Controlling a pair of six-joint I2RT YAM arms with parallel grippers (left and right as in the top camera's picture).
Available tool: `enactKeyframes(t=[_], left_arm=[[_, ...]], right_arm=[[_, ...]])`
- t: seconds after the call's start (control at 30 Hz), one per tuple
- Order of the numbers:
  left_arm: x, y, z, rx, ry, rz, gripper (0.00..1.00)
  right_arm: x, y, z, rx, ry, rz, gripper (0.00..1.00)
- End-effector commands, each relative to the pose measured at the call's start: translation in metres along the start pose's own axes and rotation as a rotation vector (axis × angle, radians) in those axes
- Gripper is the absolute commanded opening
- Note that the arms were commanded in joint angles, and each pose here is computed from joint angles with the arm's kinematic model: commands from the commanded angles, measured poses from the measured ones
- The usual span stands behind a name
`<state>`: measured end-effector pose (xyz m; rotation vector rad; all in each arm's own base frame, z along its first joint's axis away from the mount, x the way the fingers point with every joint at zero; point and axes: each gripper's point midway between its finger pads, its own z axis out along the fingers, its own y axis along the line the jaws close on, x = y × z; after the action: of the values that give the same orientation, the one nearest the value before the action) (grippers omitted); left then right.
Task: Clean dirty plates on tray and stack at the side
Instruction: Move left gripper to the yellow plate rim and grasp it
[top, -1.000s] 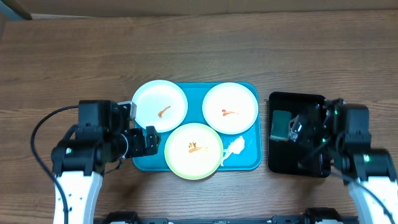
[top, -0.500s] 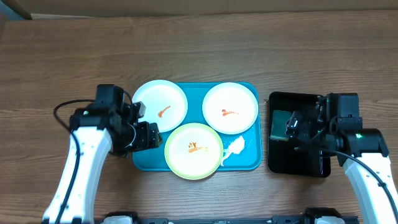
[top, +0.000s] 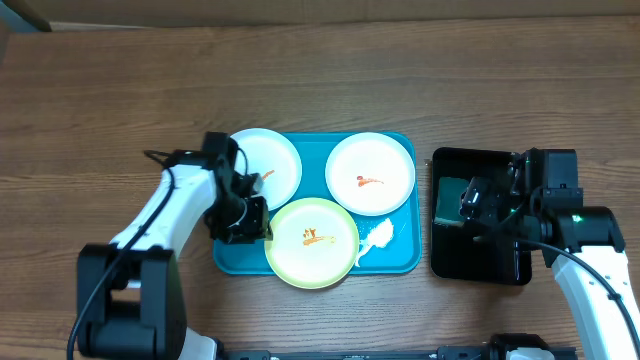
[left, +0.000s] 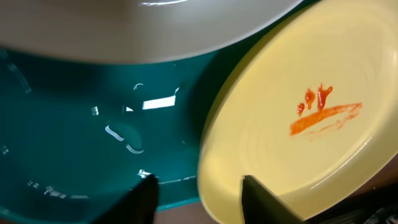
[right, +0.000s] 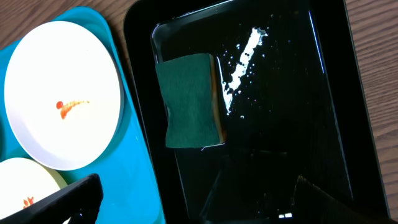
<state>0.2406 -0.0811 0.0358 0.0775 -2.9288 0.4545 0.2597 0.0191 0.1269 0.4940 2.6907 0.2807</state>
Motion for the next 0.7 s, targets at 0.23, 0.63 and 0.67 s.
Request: enactKeyframes(t=[0.23, 0.63, 0.67], left_arm=[[0.001, -0.008, 0.039, -0.03, 0.122, 0.042, 0.33], [-0.007, 0.006, 0.037, -0.073, 0.109, -0.014, 0.04], [-0.008, 0.006, 0.035, -0.072, 0.103, -0.016, 0.04]], right_arm=[[-0.01, 0.008, -0.008, -0.025, -0.036, -0.012, 1.0], [-0.01, 0.008, -0.008, -0.025, -0.036, -0.012, 1.0], [-0.01, 0.008, -0.008, -0.025, -0.036, -0.012, 1.0]])
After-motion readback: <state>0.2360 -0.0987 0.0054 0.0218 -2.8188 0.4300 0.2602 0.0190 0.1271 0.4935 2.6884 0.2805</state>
